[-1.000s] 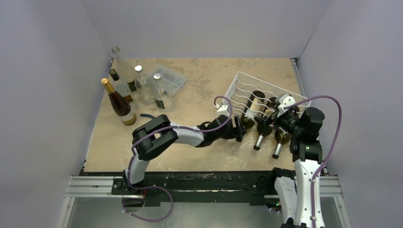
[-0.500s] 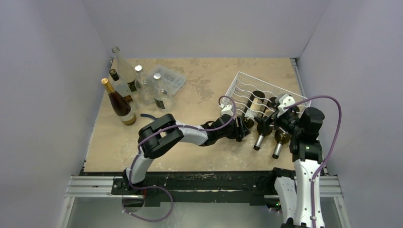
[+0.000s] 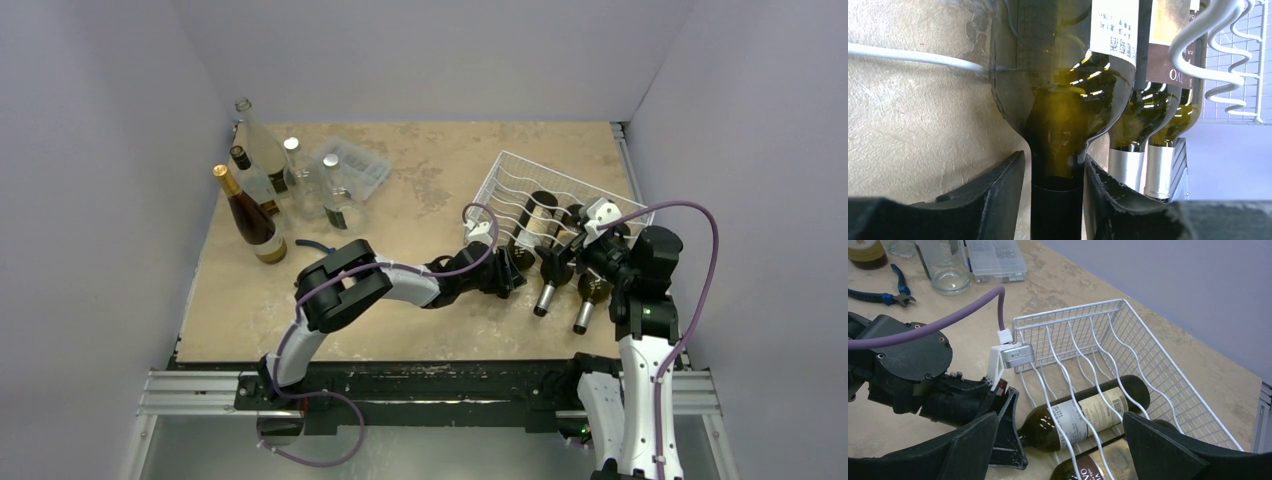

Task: Take the wine bottle off the wine rack
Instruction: Pick up the wine bottle from the wine rack.

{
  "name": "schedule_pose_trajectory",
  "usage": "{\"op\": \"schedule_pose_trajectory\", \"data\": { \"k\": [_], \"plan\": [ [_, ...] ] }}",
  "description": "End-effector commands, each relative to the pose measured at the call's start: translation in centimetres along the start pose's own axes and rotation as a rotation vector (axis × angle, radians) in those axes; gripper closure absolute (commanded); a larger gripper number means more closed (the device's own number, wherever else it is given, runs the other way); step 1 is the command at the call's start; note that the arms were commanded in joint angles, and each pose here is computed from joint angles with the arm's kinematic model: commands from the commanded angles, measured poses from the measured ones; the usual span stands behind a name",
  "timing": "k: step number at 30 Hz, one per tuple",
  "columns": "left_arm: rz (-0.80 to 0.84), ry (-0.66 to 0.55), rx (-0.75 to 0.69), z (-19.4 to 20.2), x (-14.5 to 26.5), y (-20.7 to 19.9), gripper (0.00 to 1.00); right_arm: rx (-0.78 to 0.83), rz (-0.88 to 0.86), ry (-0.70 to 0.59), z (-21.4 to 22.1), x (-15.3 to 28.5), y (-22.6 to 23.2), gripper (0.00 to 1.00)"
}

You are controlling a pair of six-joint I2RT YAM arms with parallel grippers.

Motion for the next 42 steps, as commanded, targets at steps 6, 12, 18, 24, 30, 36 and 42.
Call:
{"op": "schedule_pose_trajectory", "data": {
  "k": [6, 12, 18, 24, 30, 36, 42],
  "plan": [
    [0.063, -0.03, 0.001, -0.5, -0.2, -0.9, 0.91, 0.013, 0.024, -0.022, -0.4, 0.1, -0.3, 0.01],
    [0.112, -0.091, -0.027, -0.9, 1.4, -1.1, 1.0, 0.012, 0.024, -0.022, -0.5, 0.1, -0.3, 0.01],
    [0.19, -0.154, -0.062, -1.1, 2.8, -1.3, 1.0, 0.012, 0.025, -0.019, -0.4, 0.1, -0.3, 0.01],
    [0.21, -0.159, -0.077, -0.7, 3.5, -1.3, 1.0, 0.013, 0.026, -0.02, -0.4, 0.1, -0.3, 0.01],
    [0.2, -0.156, -0.076, -0.1, 4.5, -0.8, 1.0, 0.013, 0.026, -0.019, -0.3, 0.1, -0.3, 0.01],
    [0.211, -0.147, -0.099, 0.7, 5.9, -1.3, 1.0, 0.015, 0.026, -0.02, -0.4, 0.1, -0.3, 0.01],
    [0.204, -0.132, -0.136, 1.8, 7.5, -1.1, 1.0, 0.016, 0.026, -0.02, -0.4, 0.1, -0.3, 0.01]
  ]
}}
Point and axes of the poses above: each gripper's point midway between its finger pads, its own x axis back along the fingers, its own y axis along the line the jaws close on, z = x × y, the point moved 8 cm from there along x, back along the fingers, and after that the axes turned 2 degrees about -x, right-handed, at the moved point
